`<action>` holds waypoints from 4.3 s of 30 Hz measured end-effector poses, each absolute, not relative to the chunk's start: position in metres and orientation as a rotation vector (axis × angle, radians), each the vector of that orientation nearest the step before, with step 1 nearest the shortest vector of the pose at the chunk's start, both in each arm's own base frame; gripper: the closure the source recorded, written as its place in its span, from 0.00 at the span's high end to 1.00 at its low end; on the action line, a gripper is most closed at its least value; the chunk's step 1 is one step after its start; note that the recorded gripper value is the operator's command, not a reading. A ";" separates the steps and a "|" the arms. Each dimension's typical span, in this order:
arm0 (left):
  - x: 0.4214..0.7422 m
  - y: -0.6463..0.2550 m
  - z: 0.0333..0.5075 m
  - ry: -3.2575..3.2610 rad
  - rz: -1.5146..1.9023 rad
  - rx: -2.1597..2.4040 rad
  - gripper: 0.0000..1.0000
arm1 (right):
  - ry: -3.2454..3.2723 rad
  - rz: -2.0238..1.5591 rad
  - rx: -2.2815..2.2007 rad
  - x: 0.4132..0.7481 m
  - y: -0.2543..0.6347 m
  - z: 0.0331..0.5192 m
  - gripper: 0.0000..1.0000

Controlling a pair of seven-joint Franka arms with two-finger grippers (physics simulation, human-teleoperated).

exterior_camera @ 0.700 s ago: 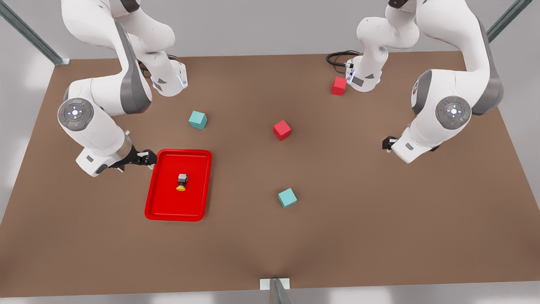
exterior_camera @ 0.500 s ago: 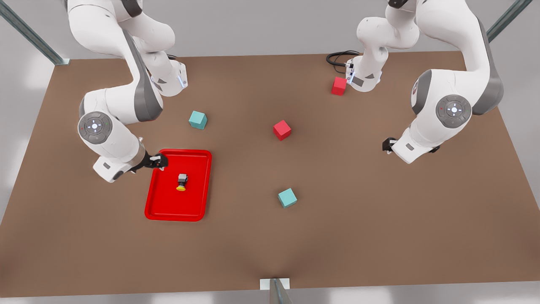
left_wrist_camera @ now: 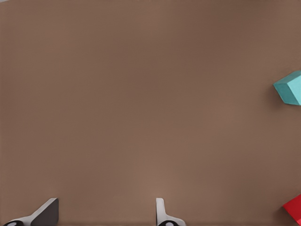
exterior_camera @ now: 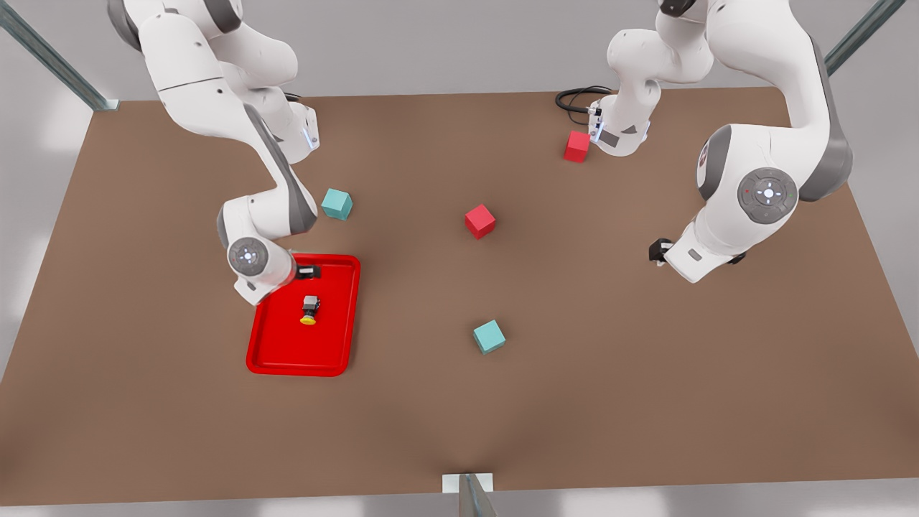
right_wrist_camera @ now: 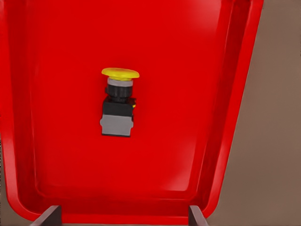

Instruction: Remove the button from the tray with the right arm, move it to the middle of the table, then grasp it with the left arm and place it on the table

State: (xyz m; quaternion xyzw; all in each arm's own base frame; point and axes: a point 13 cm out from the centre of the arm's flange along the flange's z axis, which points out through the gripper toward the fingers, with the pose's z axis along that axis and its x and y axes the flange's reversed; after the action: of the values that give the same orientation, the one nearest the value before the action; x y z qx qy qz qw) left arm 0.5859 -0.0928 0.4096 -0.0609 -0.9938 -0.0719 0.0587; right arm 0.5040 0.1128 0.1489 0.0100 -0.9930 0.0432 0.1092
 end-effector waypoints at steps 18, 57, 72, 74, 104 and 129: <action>0.588 -0.094 0.402 -3.003 -0.221 -0.185 1.00 | -3.130 0.022 -0.125 0.562 0.121 0.087 1.00; 0.589 -0.093 0.395 -2.992 -0.224 -0.184 1.00 | -3.246 -0.126 0.025 0.612 0.221 0.168 0.38; 0.590 -0.092 0.385 -2.974 -0.227 -0.182 1.00 | -3.228 -0.338 0.150 0.522 0.643 0.197 0.38; 0.590 -0.093 0.384 -2.974 -0.227 -0.183 1.00 | -3.217 -0.331 0.066 0.508 0.664 0.176 0.39; 0.556 -0.306 0.277 -2.879 -0.102 -0.364 1.00 | -3.049 -0.215 -1.170 0.661 0.277 0.427 1.00; 0.499 -0.371 0.057 -2.987 -0.124 -0.449 1.00 | -2.906 0.128 -0.398 0.571 -0.030 0.427 1.00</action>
State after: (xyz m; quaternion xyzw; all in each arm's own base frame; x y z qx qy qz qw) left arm 0.4988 -0.3714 0.0565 -0.1481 -0.9863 -0.0410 0.0591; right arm 0.5711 -0.0304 0.4267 -0.1349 -0.9845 0.0434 0.1029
